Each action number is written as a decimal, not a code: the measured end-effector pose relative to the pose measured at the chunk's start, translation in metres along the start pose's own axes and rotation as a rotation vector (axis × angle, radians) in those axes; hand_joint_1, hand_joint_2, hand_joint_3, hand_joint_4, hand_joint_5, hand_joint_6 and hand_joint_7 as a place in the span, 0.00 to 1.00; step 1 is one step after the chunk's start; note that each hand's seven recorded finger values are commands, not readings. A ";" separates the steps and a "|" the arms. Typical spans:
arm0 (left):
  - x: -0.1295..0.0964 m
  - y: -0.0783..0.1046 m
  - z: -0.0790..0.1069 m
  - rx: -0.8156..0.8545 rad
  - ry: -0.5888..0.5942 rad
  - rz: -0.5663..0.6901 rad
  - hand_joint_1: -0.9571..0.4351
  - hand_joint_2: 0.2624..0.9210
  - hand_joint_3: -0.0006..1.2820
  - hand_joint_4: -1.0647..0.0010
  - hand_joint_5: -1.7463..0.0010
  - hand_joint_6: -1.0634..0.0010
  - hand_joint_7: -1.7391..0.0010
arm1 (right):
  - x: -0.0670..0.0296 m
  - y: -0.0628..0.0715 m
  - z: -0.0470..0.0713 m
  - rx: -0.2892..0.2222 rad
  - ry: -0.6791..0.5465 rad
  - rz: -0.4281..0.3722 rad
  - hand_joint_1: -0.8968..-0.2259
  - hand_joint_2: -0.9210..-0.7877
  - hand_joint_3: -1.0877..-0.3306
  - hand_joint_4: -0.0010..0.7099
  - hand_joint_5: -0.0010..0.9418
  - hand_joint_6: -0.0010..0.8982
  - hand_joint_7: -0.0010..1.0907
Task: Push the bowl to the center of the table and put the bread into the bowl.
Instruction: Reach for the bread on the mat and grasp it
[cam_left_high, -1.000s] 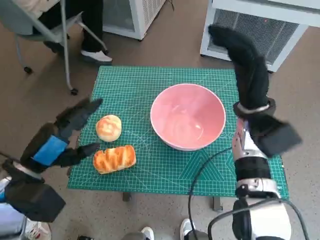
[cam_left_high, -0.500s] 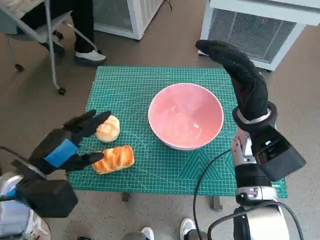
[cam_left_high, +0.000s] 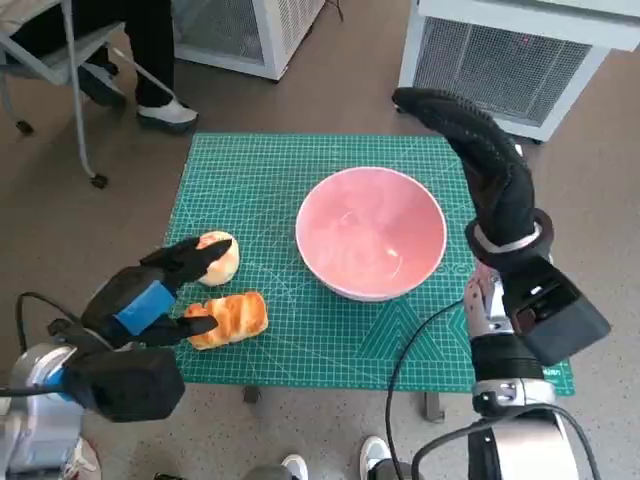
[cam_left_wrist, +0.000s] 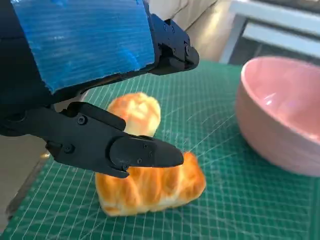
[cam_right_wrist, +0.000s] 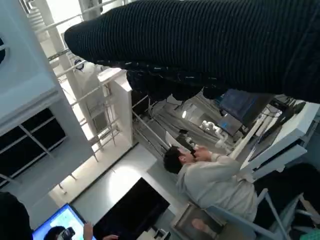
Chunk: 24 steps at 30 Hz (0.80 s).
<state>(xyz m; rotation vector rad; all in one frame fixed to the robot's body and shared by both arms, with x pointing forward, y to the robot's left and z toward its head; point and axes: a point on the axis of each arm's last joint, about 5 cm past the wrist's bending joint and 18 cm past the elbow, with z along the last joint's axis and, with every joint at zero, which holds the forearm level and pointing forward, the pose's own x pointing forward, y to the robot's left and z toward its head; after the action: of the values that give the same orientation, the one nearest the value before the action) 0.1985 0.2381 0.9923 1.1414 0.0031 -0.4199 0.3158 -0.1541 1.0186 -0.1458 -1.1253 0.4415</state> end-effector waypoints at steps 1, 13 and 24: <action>0.001 -0.001 0.000 0.003 0.005 -0.005 0.35 1.00 0.06 0.69 0.99 0.65 0.98 | 0.0000 0.000 0.000 0.000 0.000 -0.001 0.51 0.00 0.43 0.38 0.01 0.32 0.10; 0.005 -0.007 0.003 0.010 0.048 -0.061 0.35 1.00 0.06 0.68 0.99 0.64 0.98 | -0.0016 -0.001 0.000 -0.004 0.006 -0.005 0.52 0.00 0.43 0.39 0.01 0.31 0.10; 0.009 -0.015 0.006 0.031 0.048 -0.111 0.35 1.00 0.07 0.67 0.99 0.64 0.99 | -0.0030 -0.001 -0.001 -0.003 0.015 -0.009 0.51 0.00 0.43 0.39 0.00 0.30 0.11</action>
<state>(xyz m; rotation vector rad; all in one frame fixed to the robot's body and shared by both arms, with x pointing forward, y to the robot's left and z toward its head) 0.2005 0.2248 0.9803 1.1853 0.1029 -0.4927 0.3158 -0.1565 1.0162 -0.1457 -1.1119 0.4299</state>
